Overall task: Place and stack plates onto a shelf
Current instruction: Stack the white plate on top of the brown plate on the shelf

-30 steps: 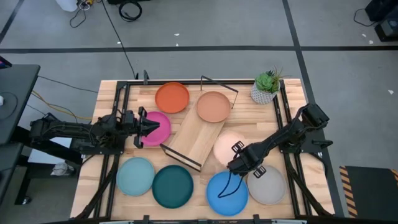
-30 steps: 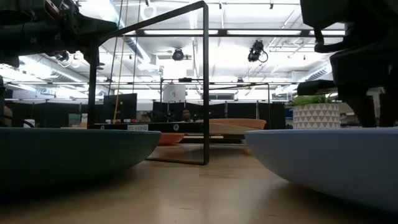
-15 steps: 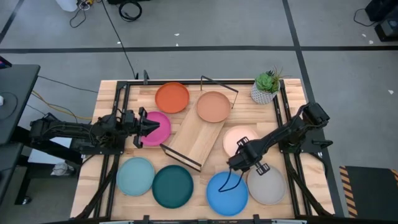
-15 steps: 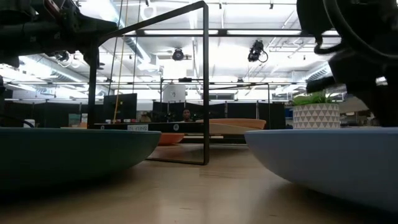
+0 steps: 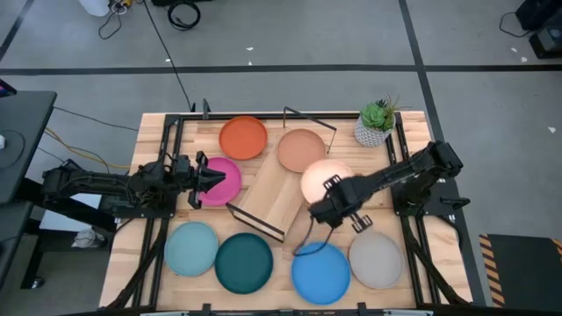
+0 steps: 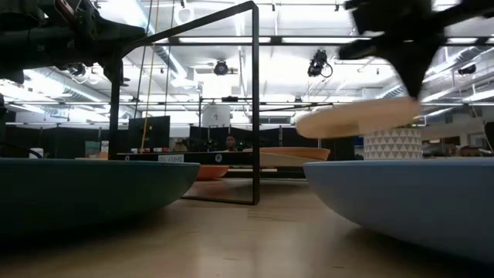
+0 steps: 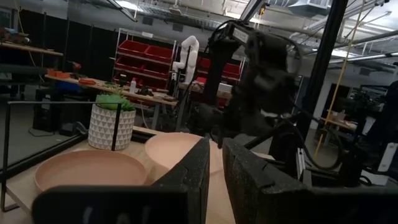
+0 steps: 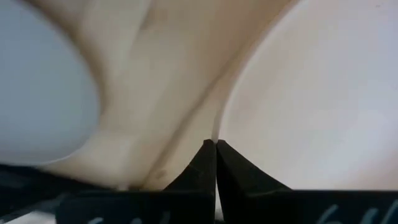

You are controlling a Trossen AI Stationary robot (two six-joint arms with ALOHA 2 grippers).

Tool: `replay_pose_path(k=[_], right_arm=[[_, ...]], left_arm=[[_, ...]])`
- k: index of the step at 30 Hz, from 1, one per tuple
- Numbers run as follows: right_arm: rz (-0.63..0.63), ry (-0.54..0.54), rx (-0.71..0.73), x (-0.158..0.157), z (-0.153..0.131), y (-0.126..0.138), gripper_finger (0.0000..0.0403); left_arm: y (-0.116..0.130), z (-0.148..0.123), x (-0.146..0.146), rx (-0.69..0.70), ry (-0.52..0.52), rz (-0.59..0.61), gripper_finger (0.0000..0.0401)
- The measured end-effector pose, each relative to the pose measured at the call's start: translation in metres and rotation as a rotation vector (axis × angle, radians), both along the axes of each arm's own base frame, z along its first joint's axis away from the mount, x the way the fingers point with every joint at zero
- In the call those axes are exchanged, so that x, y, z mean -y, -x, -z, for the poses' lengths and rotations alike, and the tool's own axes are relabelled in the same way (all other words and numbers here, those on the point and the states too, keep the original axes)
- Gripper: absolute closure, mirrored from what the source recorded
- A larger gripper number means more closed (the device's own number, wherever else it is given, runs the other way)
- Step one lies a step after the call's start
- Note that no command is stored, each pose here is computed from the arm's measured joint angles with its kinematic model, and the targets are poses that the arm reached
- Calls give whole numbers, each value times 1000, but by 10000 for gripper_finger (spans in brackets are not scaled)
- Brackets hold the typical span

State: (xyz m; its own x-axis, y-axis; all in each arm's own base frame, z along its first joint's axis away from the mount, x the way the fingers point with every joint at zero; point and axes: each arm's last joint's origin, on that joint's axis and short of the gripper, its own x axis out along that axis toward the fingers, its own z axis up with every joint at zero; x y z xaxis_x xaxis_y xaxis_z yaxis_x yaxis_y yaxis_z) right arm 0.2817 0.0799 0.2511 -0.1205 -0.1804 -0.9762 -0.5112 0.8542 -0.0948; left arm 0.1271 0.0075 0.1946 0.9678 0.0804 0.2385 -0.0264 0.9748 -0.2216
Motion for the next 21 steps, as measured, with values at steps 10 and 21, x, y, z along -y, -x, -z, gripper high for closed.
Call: replay_pose_path(k=[10, 21], right_arm=[[-31, 27, 182, 85, -6, -34, 397], [-22, -53, 370, 145, -3, -47, 397]], left_arm=[[0, 1, 0, -14, -48, -12, 351], [-1, 3, 0, -39, -20, -5, 351]])
